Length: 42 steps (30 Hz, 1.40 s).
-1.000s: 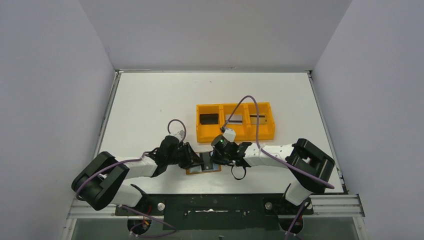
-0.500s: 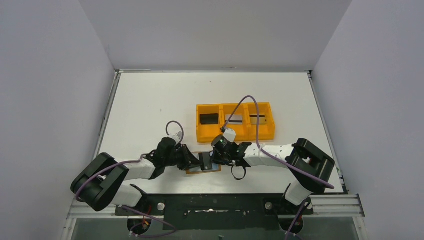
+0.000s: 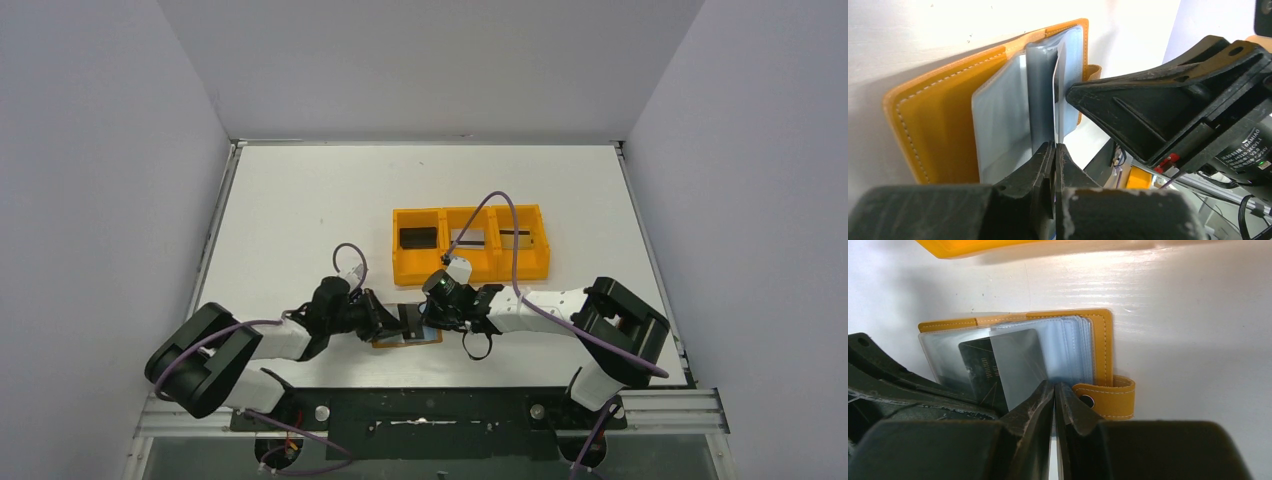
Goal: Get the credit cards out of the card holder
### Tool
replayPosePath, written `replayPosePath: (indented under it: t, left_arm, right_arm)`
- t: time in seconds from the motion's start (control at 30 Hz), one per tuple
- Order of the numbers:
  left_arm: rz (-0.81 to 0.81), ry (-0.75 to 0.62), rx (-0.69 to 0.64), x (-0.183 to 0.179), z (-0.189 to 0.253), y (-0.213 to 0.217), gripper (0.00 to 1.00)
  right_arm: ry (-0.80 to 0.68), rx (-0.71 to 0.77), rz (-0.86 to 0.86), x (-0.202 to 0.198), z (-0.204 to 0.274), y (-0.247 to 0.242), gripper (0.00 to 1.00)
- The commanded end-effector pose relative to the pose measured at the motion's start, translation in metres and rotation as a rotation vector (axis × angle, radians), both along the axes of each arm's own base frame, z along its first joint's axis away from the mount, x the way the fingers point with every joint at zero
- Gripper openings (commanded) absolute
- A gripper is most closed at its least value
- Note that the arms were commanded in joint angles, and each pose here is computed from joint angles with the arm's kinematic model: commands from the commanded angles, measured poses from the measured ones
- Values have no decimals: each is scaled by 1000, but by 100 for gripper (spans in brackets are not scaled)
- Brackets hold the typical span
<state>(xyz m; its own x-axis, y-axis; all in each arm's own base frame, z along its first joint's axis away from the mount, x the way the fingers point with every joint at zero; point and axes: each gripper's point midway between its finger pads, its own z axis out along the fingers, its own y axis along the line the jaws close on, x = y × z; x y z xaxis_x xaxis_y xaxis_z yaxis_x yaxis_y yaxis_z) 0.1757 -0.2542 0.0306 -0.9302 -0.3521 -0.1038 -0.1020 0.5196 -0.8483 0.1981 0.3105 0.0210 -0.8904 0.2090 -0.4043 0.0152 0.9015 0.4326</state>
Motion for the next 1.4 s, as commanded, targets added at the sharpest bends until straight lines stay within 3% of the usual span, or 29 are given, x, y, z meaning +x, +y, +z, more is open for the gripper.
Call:
replayPosePath:
  t: [0.0,0.3,0.6,0.8,0.93,1.0,1.13,1.37]
  left_arm:
    - [34,-60,55,7,4,12,0]
    - [121,-153,274,21,29,70,0]
    - [135,-276,222,30,72,73,0]
    - [133,-289,182,31,75,68,0]
    - [157,-358,142,35,92,67,0]
    - [173,-405,111,38,103,67,0]
    - [179,-452,61,40,116,63,0]
    - [205,-533,52,43,136,67,0]
  right_arm:
    - [39,-140,-30,-7,-24,-31,10]
    - [16,-140,-37,-1,-17,-32,10]
    - [-94,-42,-4,12,19,-16,13]
    - [-182,37,-1,17,47,-11,31]
    - [-265,113,-7,23,73,-10,57]
    - [-310,132,-10,27,86,-11,64]
    - [-409,156,-40,38,110,-17,68]
    - [-652,420,-12,37,162,-16,76]
